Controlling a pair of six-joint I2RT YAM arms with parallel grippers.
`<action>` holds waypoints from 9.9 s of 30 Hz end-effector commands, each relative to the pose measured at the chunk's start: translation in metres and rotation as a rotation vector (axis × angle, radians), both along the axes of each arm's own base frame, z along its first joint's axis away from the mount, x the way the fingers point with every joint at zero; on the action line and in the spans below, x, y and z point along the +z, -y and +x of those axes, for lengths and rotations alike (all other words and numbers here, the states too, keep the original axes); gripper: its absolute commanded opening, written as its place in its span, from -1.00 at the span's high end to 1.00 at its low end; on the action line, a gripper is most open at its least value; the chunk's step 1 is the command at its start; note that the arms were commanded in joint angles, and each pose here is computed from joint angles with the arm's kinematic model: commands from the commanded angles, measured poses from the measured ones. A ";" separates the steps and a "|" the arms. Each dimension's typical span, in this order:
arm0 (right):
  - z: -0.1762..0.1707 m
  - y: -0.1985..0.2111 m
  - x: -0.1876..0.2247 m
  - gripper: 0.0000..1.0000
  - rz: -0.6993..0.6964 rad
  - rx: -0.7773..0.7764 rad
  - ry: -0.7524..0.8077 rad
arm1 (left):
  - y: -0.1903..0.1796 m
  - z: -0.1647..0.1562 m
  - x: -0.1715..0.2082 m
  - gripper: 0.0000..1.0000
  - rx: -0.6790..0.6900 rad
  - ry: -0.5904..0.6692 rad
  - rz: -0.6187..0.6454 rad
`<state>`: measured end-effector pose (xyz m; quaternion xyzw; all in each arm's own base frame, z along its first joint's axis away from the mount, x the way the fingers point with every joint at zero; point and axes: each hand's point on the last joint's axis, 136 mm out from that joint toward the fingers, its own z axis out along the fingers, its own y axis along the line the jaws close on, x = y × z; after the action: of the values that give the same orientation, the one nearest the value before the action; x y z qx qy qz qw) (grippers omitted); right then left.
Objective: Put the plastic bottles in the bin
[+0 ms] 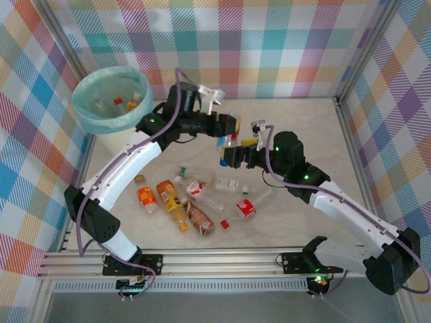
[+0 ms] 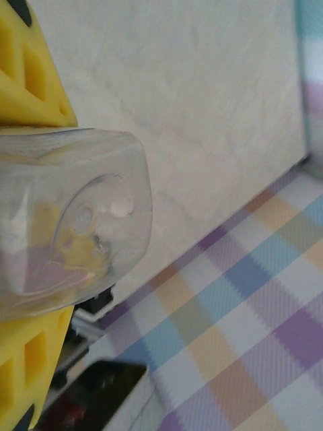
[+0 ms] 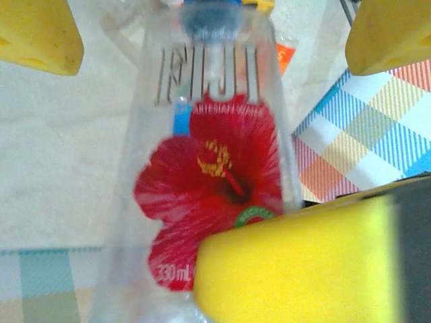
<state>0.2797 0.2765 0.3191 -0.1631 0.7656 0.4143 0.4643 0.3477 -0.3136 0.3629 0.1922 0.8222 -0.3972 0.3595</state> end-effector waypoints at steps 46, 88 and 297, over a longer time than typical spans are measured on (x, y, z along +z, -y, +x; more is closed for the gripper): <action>0.048 -0.255 0.044 -0.83 -0.032 0.452 0.215 | -0.365 0.206 -0.025 -0.34 0.919 0.300 0.072; 0.044 -0.252 0.042 -0.84 -0.054 0.471 0.240 | -0.432 0.200 0.005 -0.50 1.096 0.384 0.073; -0.020 -0.047 0.067 -0.85 0.023 0.130 0.285 | -0.112 -0.017 0.122 -0.01 0.451 0.465 -0.142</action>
<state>0.2505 0.3203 0.3435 -0.2819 0.7071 0.4134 0.4996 0.3147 -0.2491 0.4399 0.1414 0.7267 -0.3757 0.5575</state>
